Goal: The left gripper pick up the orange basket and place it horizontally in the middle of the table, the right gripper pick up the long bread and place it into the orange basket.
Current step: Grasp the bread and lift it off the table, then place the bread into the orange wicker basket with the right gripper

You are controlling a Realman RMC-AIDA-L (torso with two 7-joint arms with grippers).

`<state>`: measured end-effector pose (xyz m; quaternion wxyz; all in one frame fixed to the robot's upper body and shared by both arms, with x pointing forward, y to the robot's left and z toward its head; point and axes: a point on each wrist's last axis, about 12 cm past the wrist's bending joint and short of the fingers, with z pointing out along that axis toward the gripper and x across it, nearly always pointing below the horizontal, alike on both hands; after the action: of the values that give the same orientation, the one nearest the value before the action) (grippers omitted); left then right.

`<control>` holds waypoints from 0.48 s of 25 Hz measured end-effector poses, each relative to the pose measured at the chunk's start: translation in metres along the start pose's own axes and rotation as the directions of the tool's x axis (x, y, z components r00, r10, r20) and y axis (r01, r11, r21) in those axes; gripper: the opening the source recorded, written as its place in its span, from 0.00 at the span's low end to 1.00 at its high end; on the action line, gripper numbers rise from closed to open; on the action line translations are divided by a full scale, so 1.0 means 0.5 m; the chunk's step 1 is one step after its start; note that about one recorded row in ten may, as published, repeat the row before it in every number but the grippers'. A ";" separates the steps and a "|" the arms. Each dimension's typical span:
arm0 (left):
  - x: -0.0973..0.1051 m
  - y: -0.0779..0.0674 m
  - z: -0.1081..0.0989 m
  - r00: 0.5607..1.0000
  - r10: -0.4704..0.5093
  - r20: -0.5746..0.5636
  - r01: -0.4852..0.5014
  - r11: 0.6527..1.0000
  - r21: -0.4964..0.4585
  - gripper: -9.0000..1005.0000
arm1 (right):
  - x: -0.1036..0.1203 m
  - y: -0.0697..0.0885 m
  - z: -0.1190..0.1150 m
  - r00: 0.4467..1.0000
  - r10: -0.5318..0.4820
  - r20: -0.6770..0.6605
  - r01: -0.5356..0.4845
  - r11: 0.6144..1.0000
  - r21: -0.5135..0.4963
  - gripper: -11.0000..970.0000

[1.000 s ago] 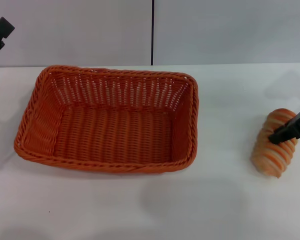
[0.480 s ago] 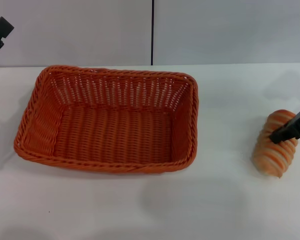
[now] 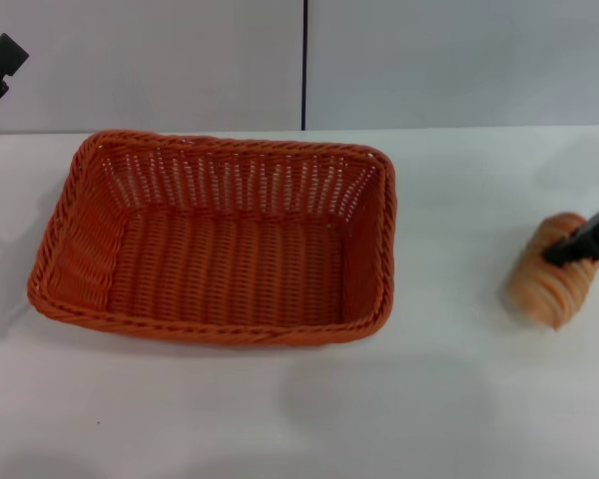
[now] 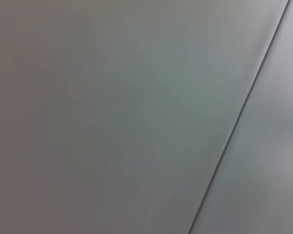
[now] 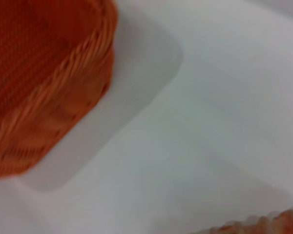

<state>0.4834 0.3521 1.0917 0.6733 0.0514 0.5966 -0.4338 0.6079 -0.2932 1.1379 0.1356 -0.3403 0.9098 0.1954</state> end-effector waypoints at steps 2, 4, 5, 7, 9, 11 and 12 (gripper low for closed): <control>0.000 0.000 0.000 1.000 0.000 0.000 0.000 1.000 0.000 0.76 | -0.001 -0.004 -0.010 0.999 0.012 0.041 -0.012 1.000 0.007 0.07; -0.001 0.000 0.001 1.000 -0.001 0.001 0.001 1.000 0.001 0.76 | -0.003 -0.011 -0.046 0.980 0.039 0.195 -0.042 0.999 0.010 0.06; -0.001 0.000 0.001 1.000 -0.001 0.001 0.001 1.000 0.001 0.76 | -0.003 -0.011 -0.046 0.980 0.039 0.195 -0.042 0.999 0.010 0.06; -0.001 0.000 0.001 1.000 -0.003 0.001 0.003 1.000 0.001 0.76 | -0.004 -0.010 -0.068 0.959 0.046 0.281 -0.048 0.999 0.001 0.06; 0.000 0.000 0.001 1.000 -0.003 0.001 0.003 1.000 0.000 0.76 | -0.006 -0.008 -0.078 0.947 0.043 0.320 -0.044 0.999 -0.003 0.05; 0.000 0.000 -0.001 1.000 -0.004 0.001 0.004 1.000 -0.001 0.76 | -0.014 0.002 -0.103 0.907 0.027 0.419 -0.025 1.000 -0.011 0.05; 0.000 0.000 -0.001 1.000 -0.005 0.002 0.005 1.000 -0.002 0.76 | -0.020 0.010 -0.118 0.877 0.015 0.480 -0.009 1.000 -0.015 0.05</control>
<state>0.4829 0.3524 1.0915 0.6728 0.0490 0.5965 -0.4348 0.6049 -0.3104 1.1952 0.3532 -0.2764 0.8488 0.2801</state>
